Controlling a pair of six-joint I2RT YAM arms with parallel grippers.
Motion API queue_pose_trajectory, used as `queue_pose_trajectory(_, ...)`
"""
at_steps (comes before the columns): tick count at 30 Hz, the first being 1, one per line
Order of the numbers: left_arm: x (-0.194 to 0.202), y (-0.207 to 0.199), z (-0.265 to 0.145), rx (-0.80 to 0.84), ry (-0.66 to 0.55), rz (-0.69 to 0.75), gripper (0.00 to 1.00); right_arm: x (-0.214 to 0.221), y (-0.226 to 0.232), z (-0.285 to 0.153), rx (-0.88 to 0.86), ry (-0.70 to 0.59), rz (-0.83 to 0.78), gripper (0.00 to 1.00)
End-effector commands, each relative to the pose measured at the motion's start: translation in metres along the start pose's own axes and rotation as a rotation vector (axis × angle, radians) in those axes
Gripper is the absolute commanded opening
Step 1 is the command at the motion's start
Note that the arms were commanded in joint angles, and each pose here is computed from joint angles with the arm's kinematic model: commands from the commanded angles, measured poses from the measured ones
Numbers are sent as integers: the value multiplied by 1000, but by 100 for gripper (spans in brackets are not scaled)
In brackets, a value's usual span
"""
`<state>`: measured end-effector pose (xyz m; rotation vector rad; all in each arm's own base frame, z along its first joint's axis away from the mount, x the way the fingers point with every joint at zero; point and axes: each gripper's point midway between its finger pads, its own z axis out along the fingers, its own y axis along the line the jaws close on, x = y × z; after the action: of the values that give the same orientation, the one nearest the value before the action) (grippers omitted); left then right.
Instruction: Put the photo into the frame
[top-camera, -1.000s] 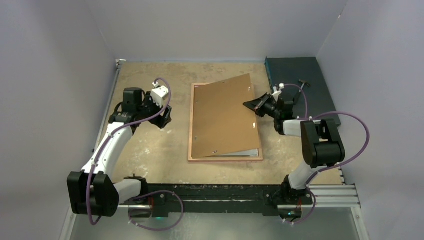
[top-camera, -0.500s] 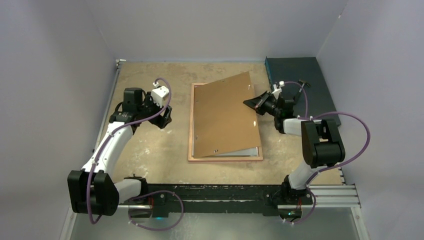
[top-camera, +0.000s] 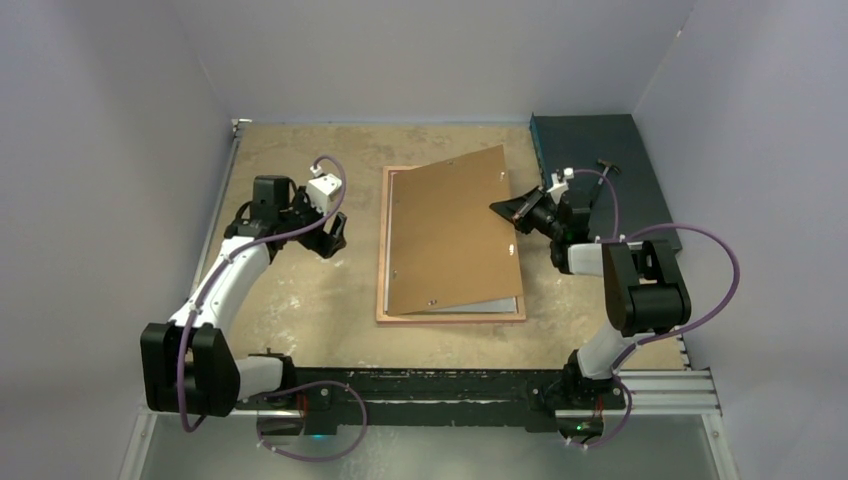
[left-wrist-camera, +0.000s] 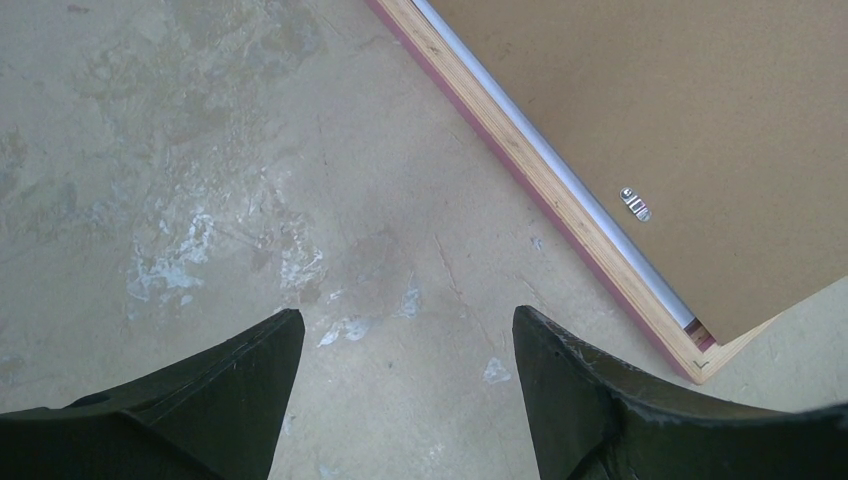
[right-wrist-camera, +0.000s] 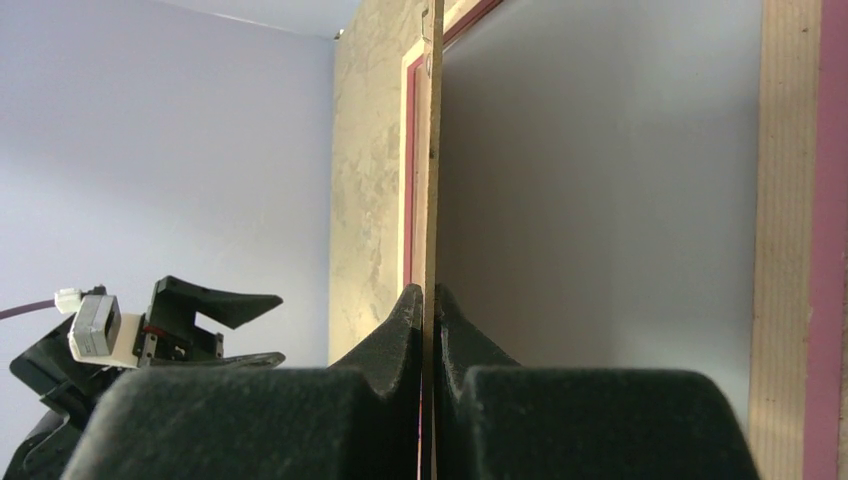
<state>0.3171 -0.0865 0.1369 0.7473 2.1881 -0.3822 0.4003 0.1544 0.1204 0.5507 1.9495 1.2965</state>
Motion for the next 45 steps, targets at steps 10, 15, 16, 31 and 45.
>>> queue_pose_trajectory(10,-1,-3,15,45,-20,-1,77,-17,21,9,-80,-68,-105,0)
queue_pose_trajectory(15,0,-2,16,42,-18,6,78,-12,24,19,-102,-32,-120,0)
queue_pose_trajectory(16,2,-2,17,44,-15,4,78,-12,25,19,-105,-31,-122,0)
queue_pose_trajectory(31,2,-5,17,54,-17,-2,78,-3,17,18,-73,-69,-120,0)
queue_pose_trajectory(45,56,-13,66,86,79,13,76,14,10,25,-99,-28,-70,0)
